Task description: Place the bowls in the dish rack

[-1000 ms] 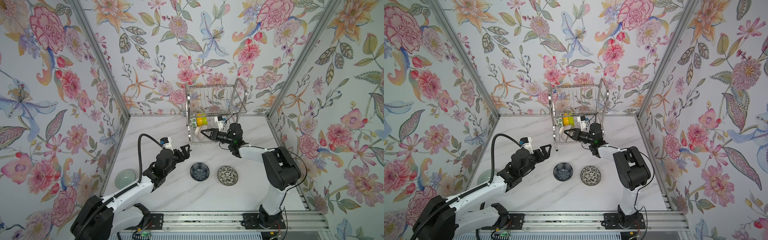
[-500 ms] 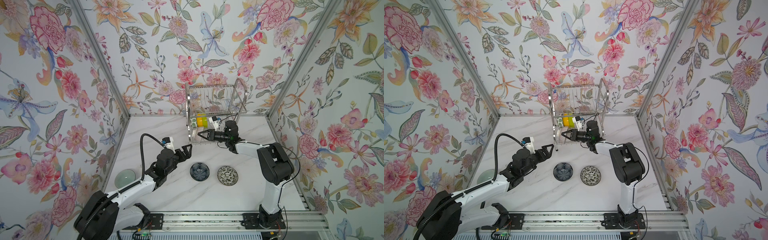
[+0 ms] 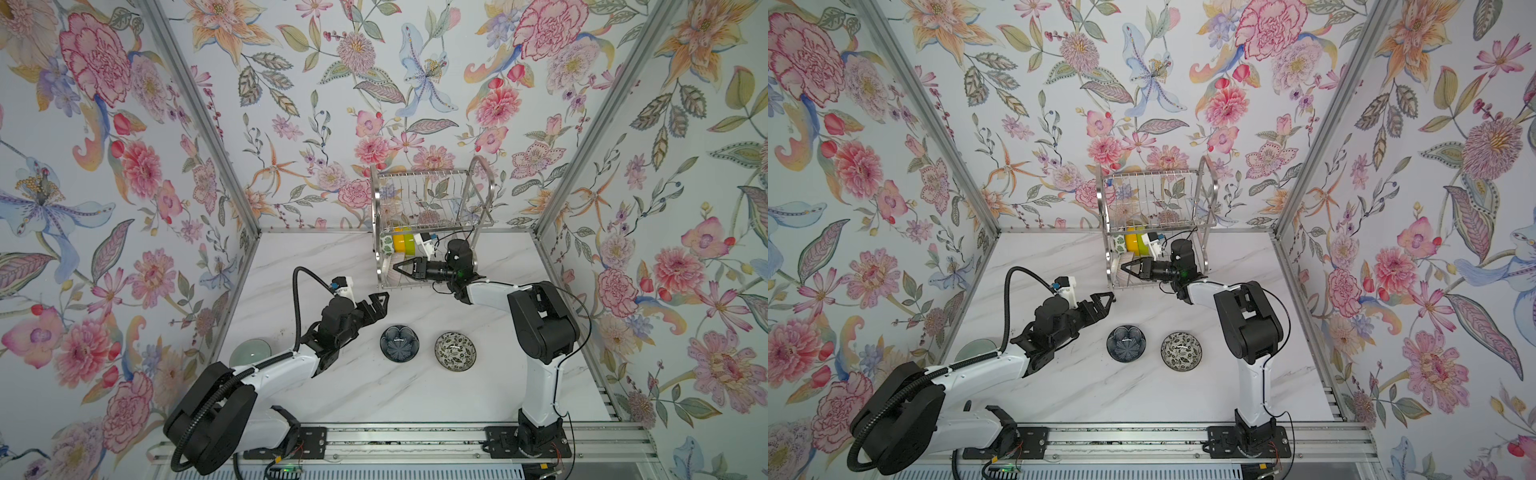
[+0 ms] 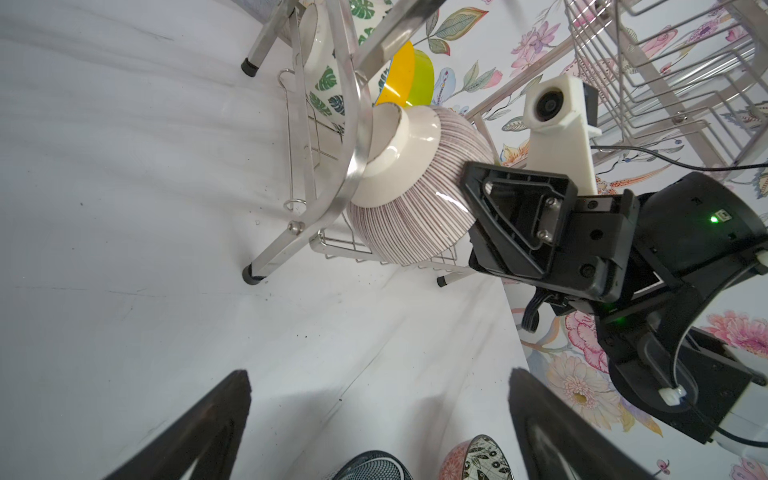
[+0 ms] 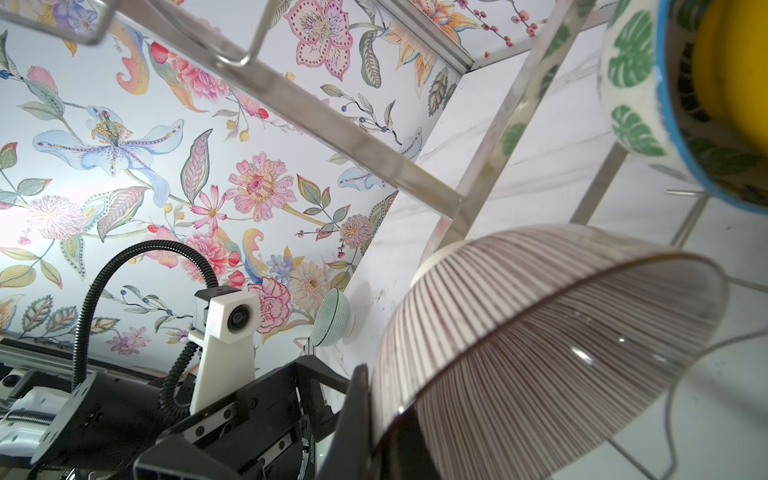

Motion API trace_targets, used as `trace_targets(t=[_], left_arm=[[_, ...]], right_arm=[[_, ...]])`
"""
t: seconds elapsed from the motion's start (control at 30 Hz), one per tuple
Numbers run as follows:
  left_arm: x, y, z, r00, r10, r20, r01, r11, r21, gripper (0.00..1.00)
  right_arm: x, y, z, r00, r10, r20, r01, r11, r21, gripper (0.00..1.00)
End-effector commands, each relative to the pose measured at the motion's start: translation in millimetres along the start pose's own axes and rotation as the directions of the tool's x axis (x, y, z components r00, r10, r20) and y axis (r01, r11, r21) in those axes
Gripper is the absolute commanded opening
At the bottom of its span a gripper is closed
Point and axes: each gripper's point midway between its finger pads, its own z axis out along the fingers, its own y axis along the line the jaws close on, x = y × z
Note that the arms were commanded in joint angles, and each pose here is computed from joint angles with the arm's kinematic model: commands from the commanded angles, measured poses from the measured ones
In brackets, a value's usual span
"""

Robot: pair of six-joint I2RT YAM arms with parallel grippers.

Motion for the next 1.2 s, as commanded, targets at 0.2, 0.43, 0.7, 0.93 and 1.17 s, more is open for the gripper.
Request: trace_targets(t=[0.2, 0.43, 0.7, 0.93, 1.17], left_arm=[[15.2, -7.3, 13.6, 0.974, 0.217, -0.063, -0.221, 0.973, -0.063, 0.99], [22.0, -7.2, 15.4, 0.948, 0.305, -0.086, -0.311, 0.949, -0.058, 0.99], [29.6, -5.0, 17.7, 0.929, 0.348, -0.124, -0.358, 0.931, -0.074, 0.99], [29.9, -4.5, 15.6, 0.934, 0.337, -0.119, -0.347, 0.935, -0.077, 0.99], [29.1, -4.0, 13.1, 0.936, 0.334, -0.112, -0.343, 0.936, -0.080, 0.99]], right_arm=[[-14.5, 13.7, 2.3, 0.998, -0.062, 0.015, 0.063, 0.993, -0.097, 0.00], [-15.1, 6.2, 3.0, 0.998, -0.059, 0.013, 0.060, 0.993, -0.098, 0.00], [-14.7, -3.4, 7.1, 0.998, -0.060, 0.007, 0.060, 0.994, -0.088, 0.00], [-9.8, -14.5, 10.9, 0.998, -0.067, -0.019, 0.066, 0.996, -0.054, 0.00], [-6.5, -23.5, 12.9, 0.997, -0.071, -0.036, 0.070, 0.997, -0.030, 0.00]])
